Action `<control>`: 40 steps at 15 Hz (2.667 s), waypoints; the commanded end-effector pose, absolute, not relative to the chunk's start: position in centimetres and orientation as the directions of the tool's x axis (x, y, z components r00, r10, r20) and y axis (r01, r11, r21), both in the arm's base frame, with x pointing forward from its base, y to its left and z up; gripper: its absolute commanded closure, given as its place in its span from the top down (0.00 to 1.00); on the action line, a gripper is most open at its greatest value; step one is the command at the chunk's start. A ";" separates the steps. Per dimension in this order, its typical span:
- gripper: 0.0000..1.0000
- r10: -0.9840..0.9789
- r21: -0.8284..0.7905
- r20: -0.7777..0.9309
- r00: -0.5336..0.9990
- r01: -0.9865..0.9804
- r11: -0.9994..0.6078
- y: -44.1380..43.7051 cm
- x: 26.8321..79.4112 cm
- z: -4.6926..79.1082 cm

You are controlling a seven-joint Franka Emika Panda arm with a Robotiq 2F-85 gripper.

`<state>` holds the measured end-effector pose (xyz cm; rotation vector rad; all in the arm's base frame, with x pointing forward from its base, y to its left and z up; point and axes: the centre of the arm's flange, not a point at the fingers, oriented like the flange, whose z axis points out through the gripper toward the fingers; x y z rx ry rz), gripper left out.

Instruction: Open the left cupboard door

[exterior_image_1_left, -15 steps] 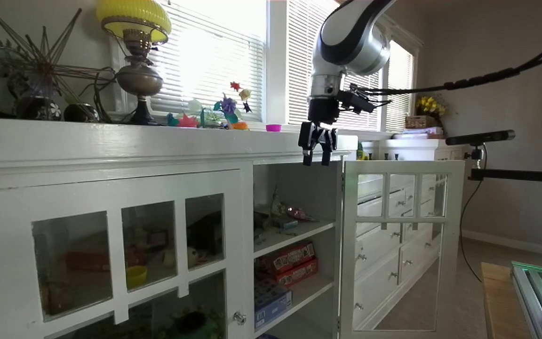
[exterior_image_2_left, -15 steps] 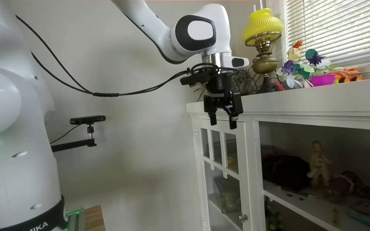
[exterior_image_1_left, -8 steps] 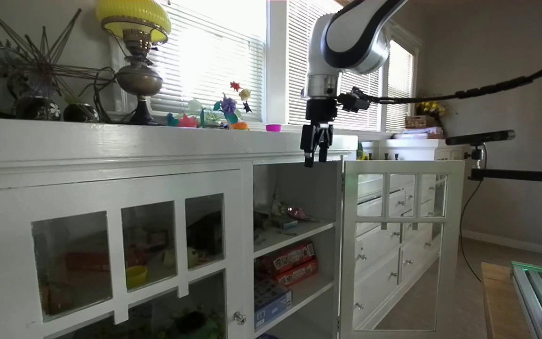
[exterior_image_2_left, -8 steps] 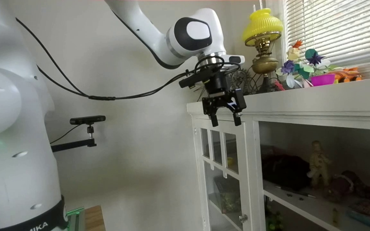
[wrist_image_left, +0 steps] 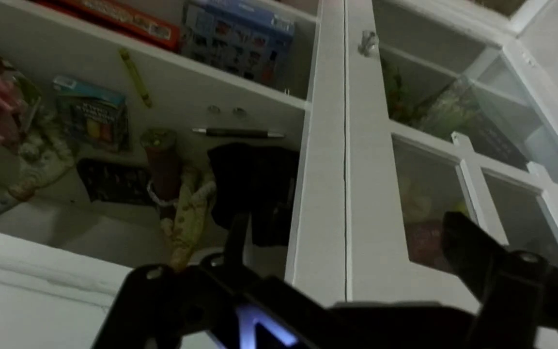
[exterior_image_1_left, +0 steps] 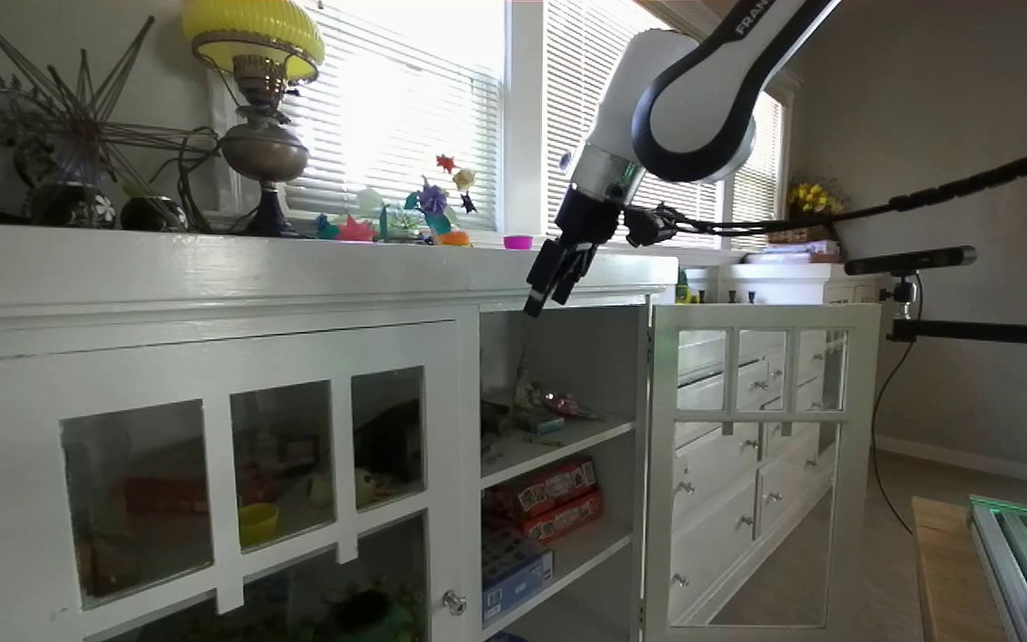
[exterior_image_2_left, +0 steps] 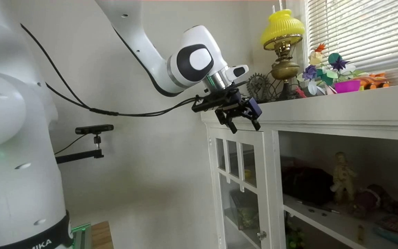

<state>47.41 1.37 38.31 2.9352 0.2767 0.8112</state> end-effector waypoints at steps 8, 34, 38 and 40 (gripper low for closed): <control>1.00 0.154 -0.071 0.787 0.598 0.336 -0.939 7.6 49.4 33.1; 1.00 0.337 0.099 0.720 0.606 0.392 -0.915 -3.9 56.6 29.4; 1.00 0.296 0.106 0.640 0.708 0.301 -0.948 -4.5 54.0 30.0; 1.00 0.293 0.101 0.632 0.717 0.299 -0.949 -4.4 53.4 30.6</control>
